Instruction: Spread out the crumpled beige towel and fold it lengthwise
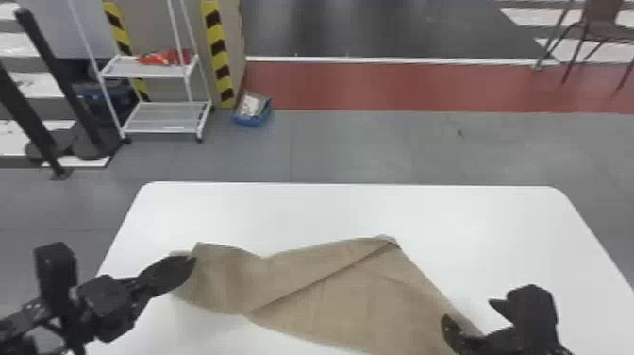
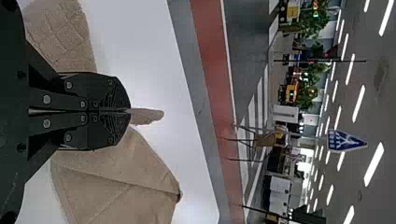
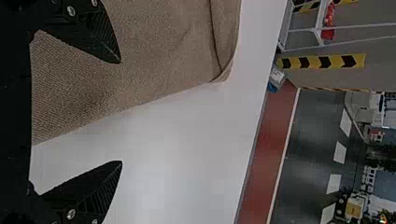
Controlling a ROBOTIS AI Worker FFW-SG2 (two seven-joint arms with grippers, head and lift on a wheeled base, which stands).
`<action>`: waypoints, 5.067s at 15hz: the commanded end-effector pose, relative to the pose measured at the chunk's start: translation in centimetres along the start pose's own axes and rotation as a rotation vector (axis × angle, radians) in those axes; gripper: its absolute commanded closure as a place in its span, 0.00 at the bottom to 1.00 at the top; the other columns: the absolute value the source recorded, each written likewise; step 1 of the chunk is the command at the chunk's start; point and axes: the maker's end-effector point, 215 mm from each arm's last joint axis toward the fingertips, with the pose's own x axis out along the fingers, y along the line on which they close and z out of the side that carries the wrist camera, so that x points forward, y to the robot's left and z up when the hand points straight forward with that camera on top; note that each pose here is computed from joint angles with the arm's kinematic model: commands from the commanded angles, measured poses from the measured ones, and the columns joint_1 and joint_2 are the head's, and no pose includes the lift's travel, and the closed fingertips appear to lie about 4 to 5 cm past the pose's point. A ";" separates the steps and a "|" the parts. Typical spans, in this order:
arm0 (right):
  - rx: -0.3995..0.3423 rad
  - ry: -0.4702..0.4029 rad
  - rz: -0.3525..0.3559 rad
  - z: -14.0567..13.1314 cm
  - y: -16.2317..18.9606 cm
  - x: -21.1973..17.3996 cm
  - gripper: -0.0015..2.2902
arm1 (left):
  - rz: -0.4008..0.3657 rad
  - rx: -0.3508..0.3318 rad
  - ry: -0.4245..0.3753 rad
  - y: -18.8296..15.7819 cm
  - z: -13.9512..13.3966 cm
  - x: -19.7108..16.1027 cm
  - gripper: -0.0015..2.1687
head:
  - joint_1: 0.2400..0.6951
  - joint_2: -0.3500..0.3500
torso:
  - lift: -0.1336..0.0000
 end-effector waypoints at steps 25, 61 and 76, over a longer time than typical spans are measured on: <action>-0.011 0.002 -0.016 -3.5 -1.0 -3.5 0.06 | 0.034 0.091 0.145 -7.6 10.9 22.1 0.10 | 1.00 0.16 | 1.00; -0.283 0.414 0.032 -9.4 -0.8 -7.6 0.10 | 0.286 0.021 0.211 -0.3 0.5 10.1 0.02 | 1.00 0.29 | 1.00; -0.127 0.197 -0.222 -1.6 -14.4 -8.6 0.89 | 0.255 0.026 0.234 0.3 -1.0 9.4 0.02 | 1.00 0.21 | 1.00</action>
